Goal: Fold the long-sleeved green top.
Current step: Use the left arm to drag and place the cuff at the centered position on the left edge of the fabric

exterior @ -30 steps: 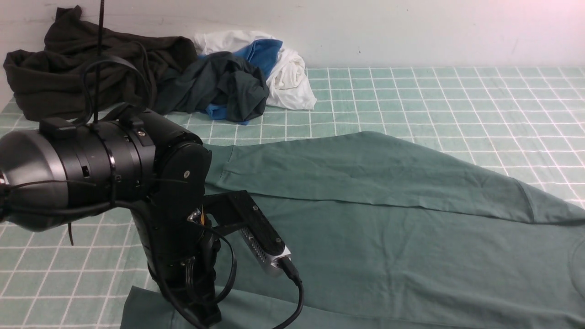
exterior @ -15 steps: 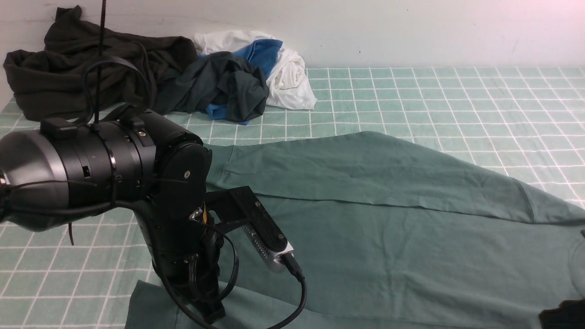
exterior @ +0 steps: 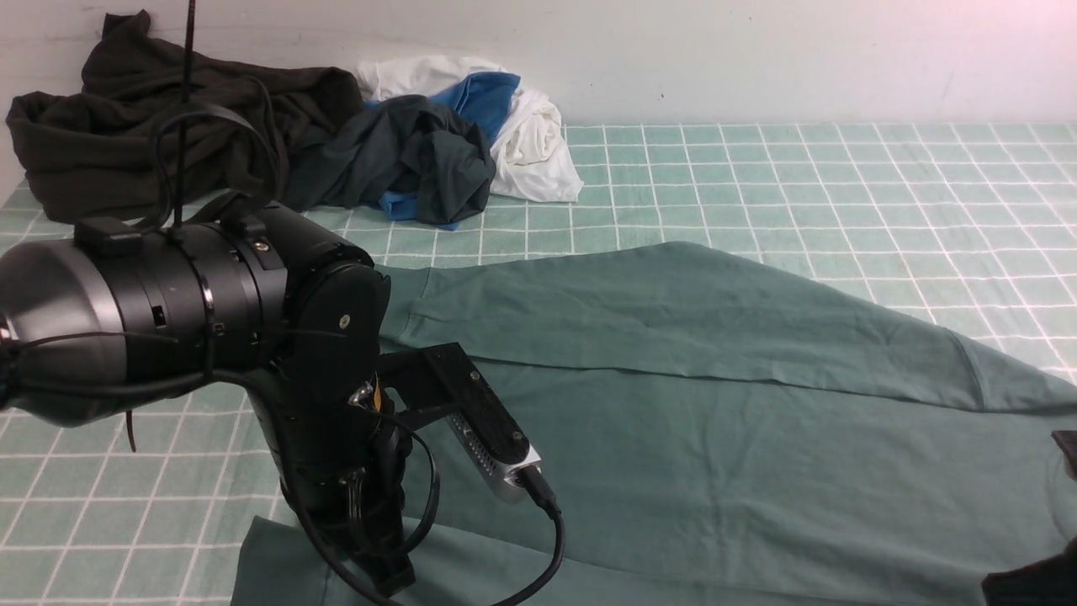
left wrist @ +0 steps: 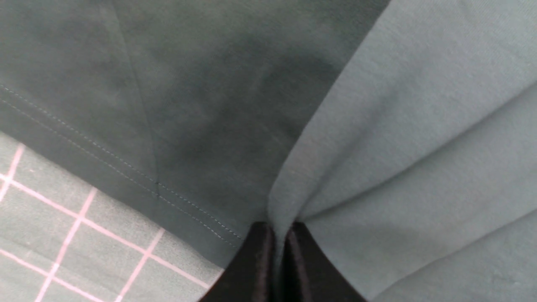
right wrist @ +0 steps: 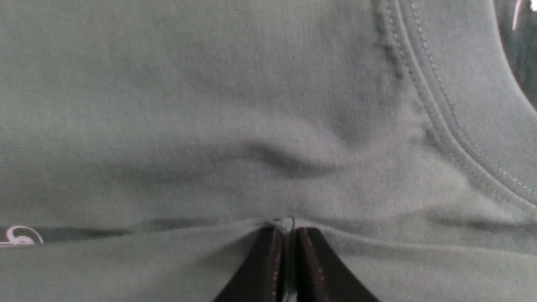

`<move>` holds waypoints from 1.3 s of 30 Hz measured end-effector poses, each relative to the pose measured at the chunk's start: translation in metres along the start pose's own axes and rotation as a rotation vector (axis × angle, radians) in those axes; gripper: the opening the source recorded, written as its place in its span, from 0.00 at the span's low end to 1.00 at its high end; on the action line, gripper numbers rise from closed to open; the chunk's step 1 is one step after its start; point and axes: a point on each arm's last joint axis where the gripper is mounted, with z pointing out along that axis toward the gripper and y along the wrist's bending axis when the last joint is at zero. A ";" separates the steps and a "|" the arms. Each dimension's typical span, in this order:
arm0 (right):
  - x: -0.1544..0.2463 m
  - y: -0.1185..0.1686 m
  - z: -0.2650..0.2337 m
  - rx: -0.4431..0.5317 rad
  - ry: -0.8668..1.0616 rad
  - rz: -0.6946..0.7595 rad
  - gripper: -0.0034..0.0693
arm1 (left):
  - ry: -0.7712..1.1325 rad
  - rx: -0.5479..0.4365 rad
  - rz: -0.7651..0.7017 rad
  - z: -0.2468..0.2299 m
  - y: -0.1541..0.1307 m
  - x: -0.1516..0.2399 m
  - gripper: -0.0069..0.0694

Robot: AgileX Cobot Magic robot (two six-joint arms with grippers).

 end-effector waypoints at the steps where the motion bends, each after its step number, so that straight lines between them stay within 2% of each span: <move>1: 0.000 -0.001 0.000 0.006 0.004 -0.004 0.06 | 0.000 0.000 0.000 0.000 0.000 0.000 0.10; 10: 0.005 -0.011 -0.025 0.046 -0.039 -0.005 0.04 | -0.077 -0.034 -0.003 -0.018 0.007 -0.015 0.10; 16: 0.002 -0.018 -0.048 0.079 -0.105 -0.003 0.04 | -0.193 -0.137 0.019 -0.042 0.026 -0.046 0.10; 24: 0.001 -0.018 -0.049 0.075 -0.117 -0.003 0.06 | -0.138 -0.161 0.044 -0.019 0.042 -0.074 0.12; 28: 0.000 -0.018 -0.049 0.072 -0.128 -0.006 0.18 | -0.119 -0.181 0.059 -0.008 0.047 -0.081 0.22; 32: -0.001 -0.018 -0.049 0.072 -0.134 -0.004 0.32 | -0.146 -0.214 0.004 -0.012 0.051 -0.085 0.38; 33: -0.002 -0.018 -0.050 0.071 -0.137 0.007 0.39 | -0.164 -0.242 -0.062 -0.017 0.055 -0.087 0.45; 36: -0.004 -0.019 -0.054 0.074 -0.141 0.014 0.45 | -0.194 -0.274 -0.145 -0.026 0.061 -0.090 0.56; 39: -0.014 -0.019 -0.071 0.058 -0.177 0.043 0.50 | -0.234 -0.296 -0.317 -0.040 0.082 -0.087 0.68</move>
